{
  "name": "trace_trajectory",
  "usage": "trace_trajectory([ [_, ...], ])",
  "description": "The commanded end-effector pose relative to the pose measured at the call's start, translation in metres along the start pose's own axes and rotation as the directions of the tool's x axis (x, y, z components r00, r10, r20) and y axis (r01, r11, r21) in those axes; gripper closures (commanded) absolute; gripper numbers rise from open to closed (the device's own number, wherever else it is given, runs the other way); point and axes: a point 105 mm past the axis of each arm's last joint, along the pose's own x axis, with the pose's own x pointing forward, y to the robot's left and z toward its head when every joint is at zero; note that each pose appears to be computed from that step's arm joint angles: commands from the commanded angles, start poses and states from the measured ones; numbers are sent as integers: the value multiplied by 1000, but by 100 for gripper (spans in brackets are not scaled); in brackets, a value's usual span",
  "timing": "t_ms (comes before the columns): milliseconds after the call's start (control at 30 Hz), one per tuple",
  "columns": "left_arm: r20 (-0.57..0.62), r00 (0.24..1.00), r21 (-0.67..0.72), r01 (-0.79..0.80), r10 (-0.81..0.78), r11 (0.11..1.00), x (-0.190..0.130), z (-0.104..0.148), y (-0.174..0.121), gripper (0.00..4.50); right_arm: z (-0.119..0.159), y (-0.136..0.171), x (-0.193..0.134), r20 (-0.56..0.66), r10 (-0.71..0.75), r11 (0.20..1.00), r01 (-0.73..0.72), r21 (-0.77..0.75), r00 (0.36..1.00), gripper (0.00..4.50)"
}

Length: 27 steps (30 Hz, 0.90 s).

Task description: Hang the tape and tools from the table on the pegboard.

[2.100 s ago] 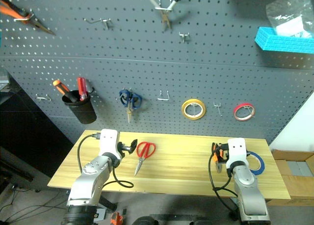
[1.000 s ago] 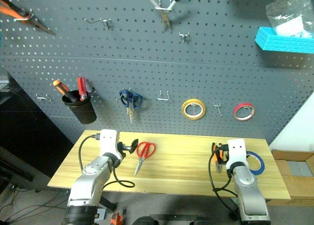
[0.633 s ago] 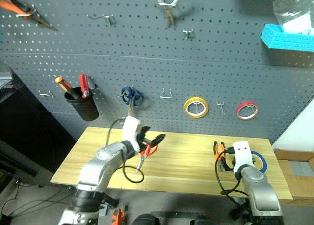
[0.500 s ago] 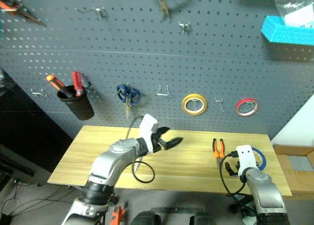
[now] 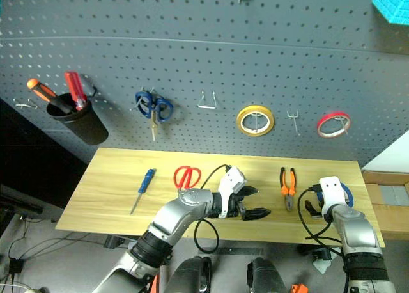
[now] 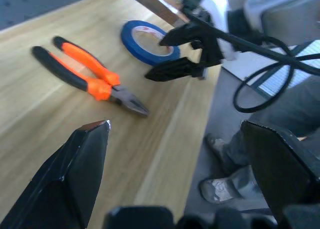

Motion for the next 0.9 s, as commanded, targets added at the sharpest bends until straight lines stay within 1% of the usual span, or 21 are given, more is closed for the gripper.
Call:
trace_trajectory([
  [33,34,998,42,53,-55,998,6,9,-18,3,2,-18,2,6,-43,996,42,79,999,0],
  [200,31,997,38,64,-66,997,3,5,-25,3,-4,-26,6,-31,-55,985,59,163,998,0],
  [333,32,998,38,58,-60,998,2,5,-26,3,-12,-21,10,-64,-8,970,24,241,998,0],
  [400,47,998,21,46,-47,999,1,9,-23,3,-10,-13,12,-46,41,960,-26,277,998,0],
  [500,70,997,-2,36,-36,999,2,16,-21,3,-8,6,12,-26,156,943,-141,301,987,0],
  [567,71,997,-1,34,-33,999,2,17,-21,3,-8,11,12,-20,185,939,-170,299,983,0],
  [600,72,997,0,31,-31,1000,2,18,-21,0,-7,14,11,-13,197,936,-185,299,980,39],
  [633,72,997,0,29,-29,1000,2,18,-21,0,-7,15,11,-8,206,934,-195,299,978,59],
  [700,82,996,-6,22,-21,1000,2,21,-20,0,-7,17,11,-4,213,937,-203,284,977,118],
  [900,83,996,-7,14,-14,1000,0,21,-19,0,-7,15,13,0,188,948,-182,260,982,319],
])
